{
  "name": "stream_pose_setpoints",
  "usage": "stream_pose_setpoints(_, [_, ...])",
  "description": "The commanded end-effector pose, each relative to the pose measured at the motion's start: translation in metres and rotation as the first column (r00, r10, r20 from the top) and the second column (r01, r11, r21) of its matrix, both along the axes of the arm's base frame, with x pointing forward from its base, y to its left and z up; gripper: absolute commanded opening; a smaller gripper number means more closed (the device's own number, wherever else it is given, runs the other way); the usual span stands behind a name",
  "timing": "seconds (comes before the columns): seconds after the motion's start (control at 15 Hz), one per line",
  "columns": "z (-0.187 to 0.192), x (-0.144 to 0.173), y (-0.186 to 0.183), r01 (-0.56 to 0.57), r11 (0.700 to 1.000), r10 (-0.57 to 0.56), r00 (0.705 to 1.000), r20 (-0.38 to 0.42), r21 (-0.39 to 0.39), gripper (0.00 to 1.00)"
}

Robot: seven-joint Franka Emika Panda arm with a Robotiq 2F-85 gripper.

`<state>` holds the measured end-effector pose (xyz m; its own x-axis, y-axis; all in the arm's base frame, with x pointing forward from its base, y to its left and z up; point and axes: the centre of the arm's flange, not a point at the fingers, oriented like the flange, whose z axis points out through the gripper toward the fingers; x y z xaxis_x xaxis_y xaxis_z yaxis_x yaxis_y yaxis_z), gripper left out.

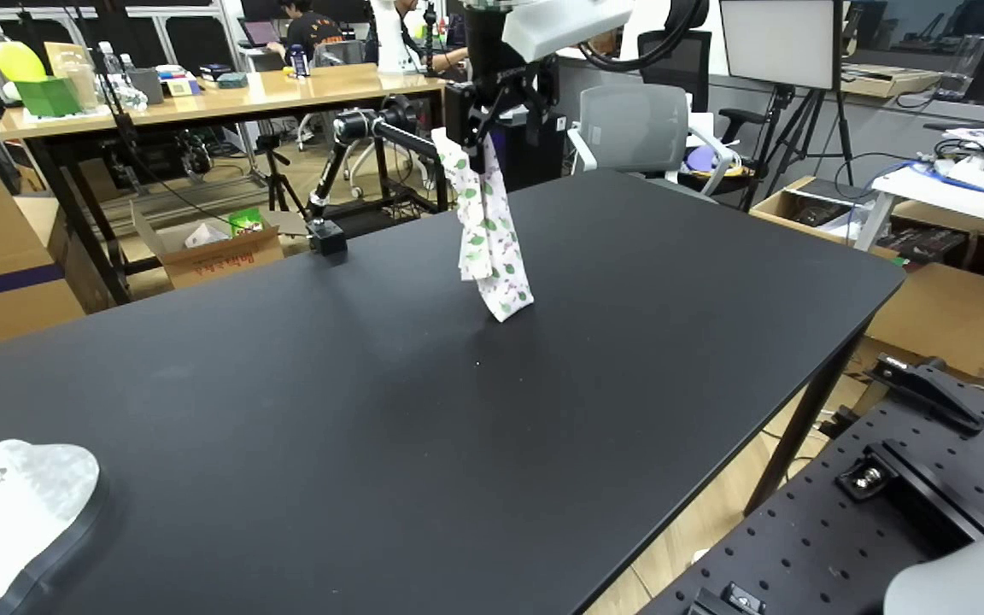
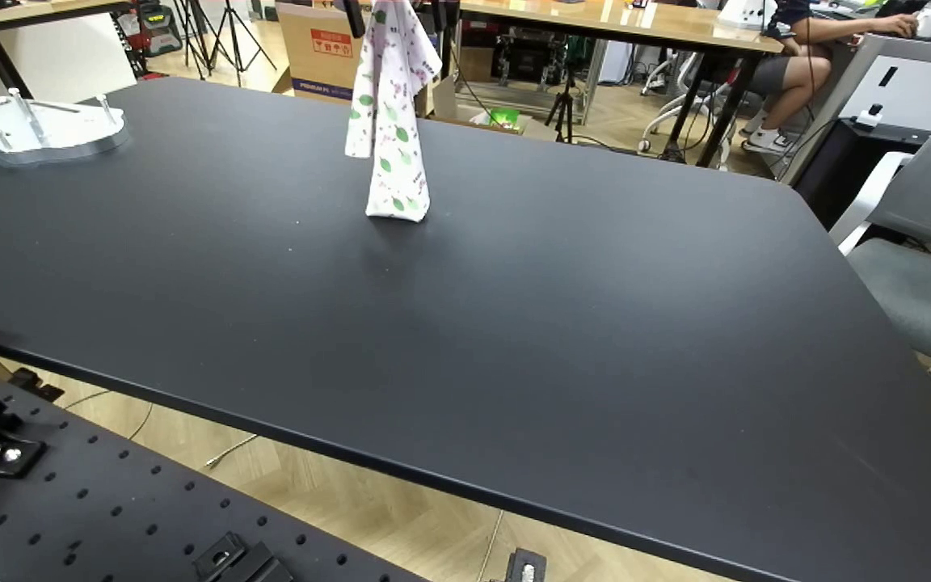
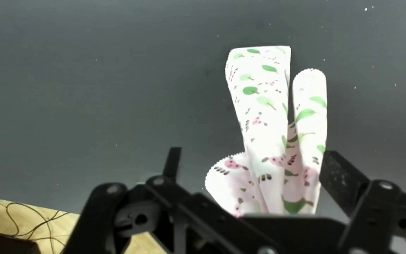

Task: Unhang the white cloth from the black stand

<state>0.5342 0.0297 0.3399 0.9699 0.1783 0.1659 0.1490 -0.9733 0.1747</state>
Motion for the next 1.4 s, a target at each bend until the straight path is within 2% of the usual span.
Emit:
stream_pose_setpoints(0.0, [-0.006,0.013,0.008,0.046,0.999,-0.048,0.996,0.072,0.024,0.75])
stream_pose_setpoints(0.07, [-0.005,0.013,0.009,0.052,0.998,-0.054,0.995,0.089,0.030,0.74])
stream_pose_setpoints(0.27, [-0.001,0.011,0.012,0.055,0.997,-0.061,0.991,0.115,0.056,0.51])
stream_pose_setpoints(0.67, [0.007,-0.003,0.026,0.072,0.995,-0.079,0.989,0.126,0.062,0.12])
stream_pose_setpoints(0.93, [0.009,-0.011,0.028,0.093,0.993,-0.100,0.988,0.122,0.066,0.09])
stream_pose_setpoints(1.13, [0.010,-0.016,0.028,0.110,0.992,-0.117,0.987,0.115,0.066,0.09])
stream_pose_setpoints(1.2, [0.010,-0.017,0.027,0.117,0.991,-0.124,0.986,0.108,0.069,0.59])
stream_pose_setpoints(1.33, [0.012,-0.023,0.025,0.129,0.989,-0.136,0.986,0.092,0.073,0.67])
